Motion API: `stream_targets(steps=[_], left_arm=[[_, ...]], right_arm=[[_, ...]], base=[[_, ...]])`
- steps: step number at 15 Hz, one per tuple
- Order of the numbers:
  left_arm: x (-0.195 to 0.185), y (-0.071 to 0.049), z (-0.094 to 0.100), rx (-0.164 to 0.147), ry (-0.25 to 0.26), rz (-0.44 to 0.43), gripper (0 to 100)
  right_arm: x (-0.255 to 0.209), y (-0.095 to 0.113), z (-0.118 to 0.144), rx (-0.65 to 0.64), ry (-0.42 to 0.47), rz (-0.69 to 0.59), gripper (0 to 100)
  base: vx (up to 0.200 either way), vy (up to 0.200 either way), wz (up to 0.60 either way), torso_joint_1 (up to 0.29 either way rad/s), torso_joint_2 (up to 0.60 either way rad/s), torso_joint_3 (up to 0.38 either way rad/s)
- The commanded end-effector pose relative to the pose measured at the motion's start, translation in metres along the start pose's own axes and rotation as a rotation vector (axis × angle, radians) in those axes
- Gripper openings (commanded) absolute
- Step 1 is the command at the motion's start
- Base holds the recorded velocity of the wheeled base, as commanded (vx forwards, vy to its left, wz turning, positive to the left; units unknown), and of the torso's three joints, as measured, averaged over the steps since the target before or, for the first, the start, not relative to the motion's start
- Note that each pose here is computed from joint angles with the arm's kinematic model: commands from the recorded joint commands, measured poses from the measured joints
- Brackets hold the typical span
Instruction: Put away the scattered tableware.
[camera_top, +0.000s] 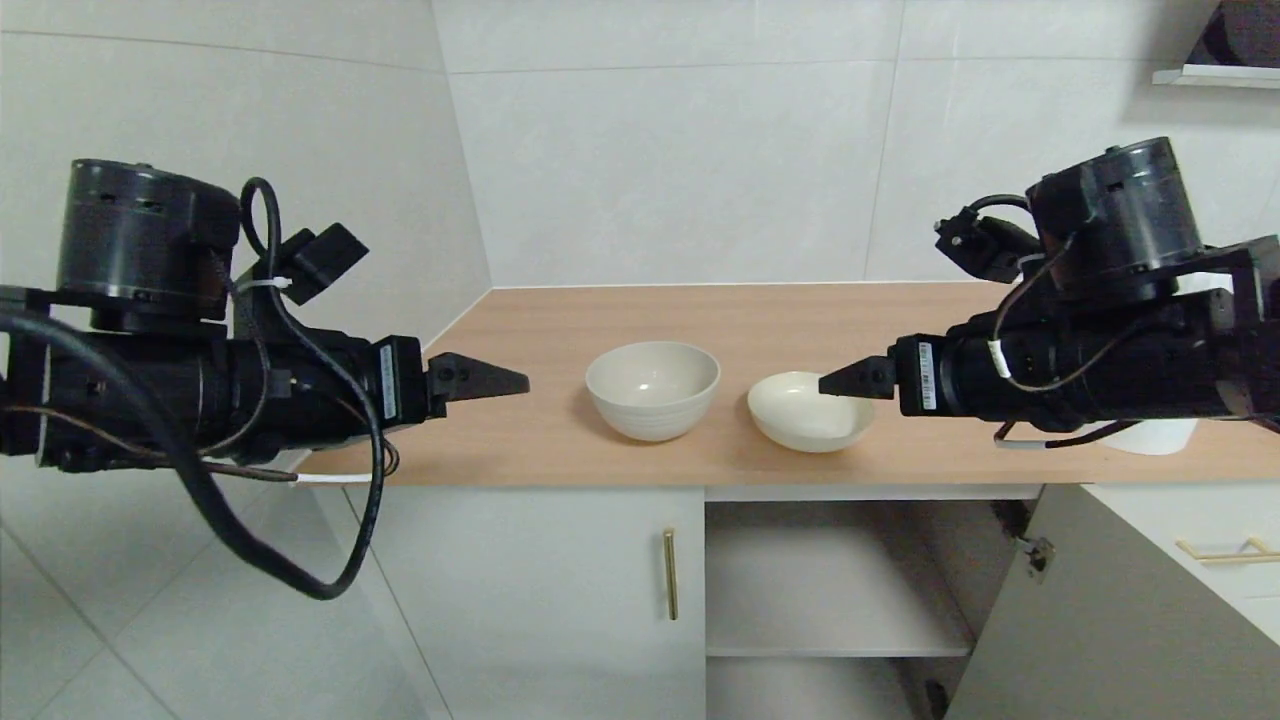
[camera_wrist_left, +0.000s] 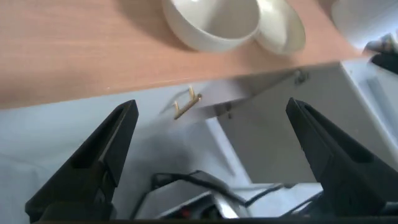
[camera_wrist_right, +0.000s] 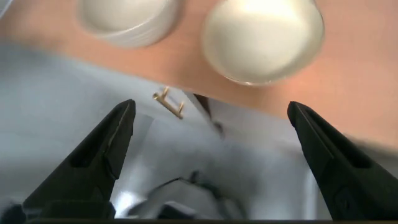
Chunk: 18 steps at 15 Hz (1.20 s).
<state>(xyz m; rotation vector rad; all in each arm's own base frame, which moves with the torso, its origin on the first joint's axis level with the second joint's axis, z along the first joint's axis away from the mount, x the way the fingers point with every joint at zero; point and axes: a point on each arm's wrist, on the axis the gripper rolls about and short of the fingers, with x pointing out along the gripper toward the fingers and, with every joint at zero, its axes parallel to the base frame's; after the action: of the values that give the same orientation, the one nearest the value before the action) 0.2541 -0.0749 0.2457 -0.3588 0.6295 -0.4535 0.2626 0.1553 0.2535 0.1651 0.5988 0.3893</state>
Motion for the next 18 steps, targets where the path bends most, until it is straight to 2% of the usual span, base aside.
stream_targets(steps=[1, 2, 3, 4, 6, 9, 14, 16, 18], left_arm=[[0.017, 0.001, 0.015, -0.106, -0.022, 0.049, 100], [0.022, 0.0, 0.019, -0.154, -0.039, 0.072, 100], [0.04, -0.004, 0.024, -0.237, -0.055, 0.11, 100], [0.052, -0.005, 0.024, -0.256, -0.053, 0.14, 100], [0.08, -0.007, 0.018, -0.252, -0.034, 0.188, 100], [0.12, -0.014, 0.012, -0.293, -0.038, 0.264, 100], [0.155, -0.014, 0.005, -0.346, -0.009, 0.272, 100], [0.16, -0.012, 0.003, -0.348, -0.001, 0.277, 100], [0.167, -0.011, 0.002, -0.348, -0.016, 0.265, 100]], right_arm=[[0.031, -0.004, 0.006, 0.053, 0.031, -0.048, 100], [0.033, -0.007, 0.006, 0.059, 0.03, -0.063, 100], [0.044, -0.012, 0.007, 0.068, 0.025, -0.117, 100], [0.051, -0.016, 0.007, 0.072, 0.021, -0.156, 100], [0.06, -0.021, 0.008, 0.088, 0.021, -0.182, 100], [0.063, -0.026, 0.01, 0.103, 0.006, -0.191, 100], [0.062, -0.026, 0.01, 0.103, 0.004, -0.189, 100], [0.062, -0.026, 0.01, 0.104, 0.005, -0.19, 100], [0.061, -0.026, 0.01, 0.104, 0.003, -0.191, 100]], base=[[0.0, 0.0, 0.0, 0.0, 0.0, 0.0], [0.0, 0.0, 0.0, 0.0, 0.0, 0.0], [0.0, 0.0, 0.0, 0.0, 0.0, 0.0], [0.0, 0.0, 0.0, 0.0, 0.0, 0.0], [0.0, 0.0, 0.0, 0.0, 0.0, 0.0], [0.0, 0.0, 0.0, 0.0, 0.0, 0.0], [0.0, 0.0, 0.0, 0.0, 0.0, 0.0], [0.0, 0.0, 0.0, 0.0, 0.0, 0.0], [0.0, 0.0, 0.0, 0.0, 0.0, 0.0]])
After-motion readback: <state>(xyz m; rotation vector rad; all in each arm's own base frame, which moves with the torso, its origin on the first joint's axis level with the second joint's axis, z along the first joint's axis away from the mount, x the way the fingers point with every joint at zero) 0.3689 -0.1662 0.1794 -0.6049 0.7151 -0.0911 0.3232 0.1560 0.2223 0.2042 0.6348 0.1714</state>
